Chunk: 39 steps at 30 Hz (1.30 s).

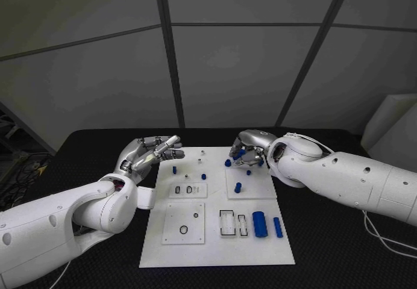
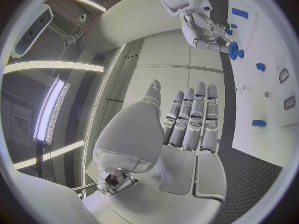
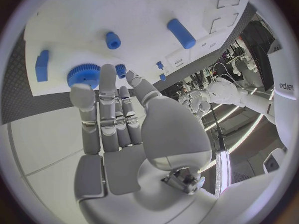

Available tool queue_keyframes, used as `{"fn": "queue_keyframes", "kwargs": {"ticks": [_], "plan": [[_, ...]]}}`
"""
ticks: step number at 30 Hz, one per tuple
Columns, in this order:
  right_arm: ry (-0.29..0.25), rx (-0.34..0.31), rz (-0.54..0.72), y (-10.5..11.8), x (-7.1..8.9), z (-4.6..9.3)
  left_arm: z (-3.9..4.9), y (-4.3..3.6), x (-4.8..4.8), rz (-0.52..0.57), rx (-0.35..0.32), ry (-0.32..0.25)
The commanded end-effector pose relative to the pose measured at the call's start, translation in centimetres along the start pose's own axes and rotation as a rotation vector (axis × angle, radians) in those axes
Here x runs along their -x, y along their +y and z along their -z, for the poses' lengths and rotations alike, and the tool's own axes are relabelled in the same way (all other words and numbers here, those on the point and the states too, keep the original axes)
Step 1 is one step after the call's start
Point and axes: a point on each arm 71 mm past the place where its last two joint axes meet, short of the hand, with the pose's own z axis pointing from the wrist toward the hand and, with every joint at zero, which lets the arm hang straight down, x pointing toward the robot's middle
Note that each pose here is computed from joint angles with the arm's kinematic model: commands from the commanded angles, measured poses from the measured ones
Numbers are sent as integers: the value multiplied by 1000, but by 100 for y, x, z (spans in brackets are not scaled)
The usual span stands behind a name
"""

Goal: Assemble the parts on the task board

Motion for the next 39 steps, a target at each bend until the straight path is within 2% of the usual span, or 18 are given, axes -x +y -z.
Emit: {"fn": "queue_keyframes", "kwargs": {"ticks": [1,10,20,39], "plan": [[-9,-11,105,28,24,-16,3,-17,-46,3,-5,32],[-26,-10,119,85,43,-52,17,-24,-76,8,-2,41],[-35,9,118,154,41,-79,24,-27,-64,8,0,40],[51,-21,136,153,-29,-118,22,-21,-29,10,6,34]]}}
